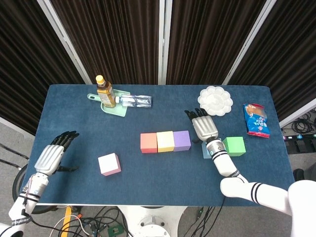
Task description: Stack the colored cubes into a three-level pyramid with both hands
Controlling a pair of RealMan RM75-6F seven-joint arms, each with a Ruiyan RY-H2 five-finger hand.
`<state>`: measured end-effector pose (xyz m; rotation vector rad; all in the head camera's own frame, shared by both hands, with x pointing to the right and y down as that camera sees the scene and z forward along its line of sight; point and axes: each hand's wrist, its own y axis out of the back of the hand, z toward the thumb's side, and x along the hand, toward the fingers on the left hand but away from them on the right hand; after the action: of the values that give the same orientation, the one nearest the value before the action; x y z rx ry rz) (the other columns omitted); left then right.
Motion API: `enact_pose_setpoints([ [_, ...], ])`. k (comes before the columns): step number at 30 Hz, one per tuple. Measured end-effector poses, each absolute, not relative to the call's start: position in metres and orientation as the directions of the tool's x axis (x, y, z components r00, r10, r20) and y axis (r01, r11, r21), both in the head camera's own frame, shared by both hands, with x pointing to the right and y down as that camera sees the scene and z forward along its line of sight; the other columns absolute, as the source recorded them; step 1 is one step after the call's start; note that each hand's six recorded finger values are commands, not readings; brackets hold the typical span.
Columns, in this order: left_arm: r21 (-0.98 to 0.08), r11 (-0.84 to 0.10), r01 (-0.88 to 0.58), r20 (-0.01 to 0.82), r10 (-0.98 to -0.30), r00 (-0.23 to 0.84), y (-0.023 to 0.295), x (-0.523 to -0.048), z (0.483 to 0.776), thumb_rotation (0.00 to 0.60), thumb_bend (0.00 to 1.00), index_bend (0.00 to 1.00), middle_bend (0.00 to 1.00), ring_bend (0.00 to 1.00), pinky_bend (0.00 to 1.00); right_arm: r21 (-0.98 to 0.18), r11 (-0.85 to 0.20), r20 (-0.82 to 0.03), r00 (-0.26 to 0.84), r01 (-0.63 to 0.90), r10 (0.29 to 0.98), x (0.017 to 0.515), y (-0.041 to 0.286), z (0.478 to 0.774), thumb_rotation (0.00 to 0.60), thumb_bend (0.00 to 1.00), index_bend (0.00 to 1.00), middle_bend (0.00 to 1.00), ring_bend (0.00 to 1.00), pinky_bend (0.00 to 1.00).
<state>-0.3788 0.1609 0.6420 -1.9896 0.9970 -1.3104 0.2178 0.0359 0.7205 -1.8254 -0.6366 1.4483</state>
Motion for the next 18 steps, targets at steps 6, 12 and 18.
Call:
enact_pose_setpoints([
  [6, -0.770, -0.573, -0.280, 0.518, -0.818, 0.251, 0.161, -0.378, 0.642, 0.600, 0.00, 0.10, 0.05, 0.00, 0.11, -0.776, -0.629, -0.615, 0.262, -0.035, 0.744, 0.212, 0.037, 0.721, 0.600, 0.03, 0.00, 0.14, 0.00, 0.00],
  [12, -0.769, -0.575, -0.278, 0.519, -0.816, 0.253, 0.161, -0.377, 0.643, 0.600, 0.00, 0.10, 0.05, 0.00, 0.11, -0.773, -0.633, -0.616, 0.271, -0.028, 0.740, 0.209, 0.038, 0.721, 0.600, 0.03, 0.00, 0.14, 0.00, 0.00],
  [18, -0.770, -0.576, -0.276, 0.520, -0.816, 0.253, 0.161, -0.377, 0.642, 0.600, 0.00, 0.10, 0.05, 0.00, 0.11, -0.770, -0.637, -0.616, 0.279, -0.020, 0.736, 0.206, 0.040, 0.723, 0.600, 0.03, 0.00, 0.14, 0.00, 0.00],
])
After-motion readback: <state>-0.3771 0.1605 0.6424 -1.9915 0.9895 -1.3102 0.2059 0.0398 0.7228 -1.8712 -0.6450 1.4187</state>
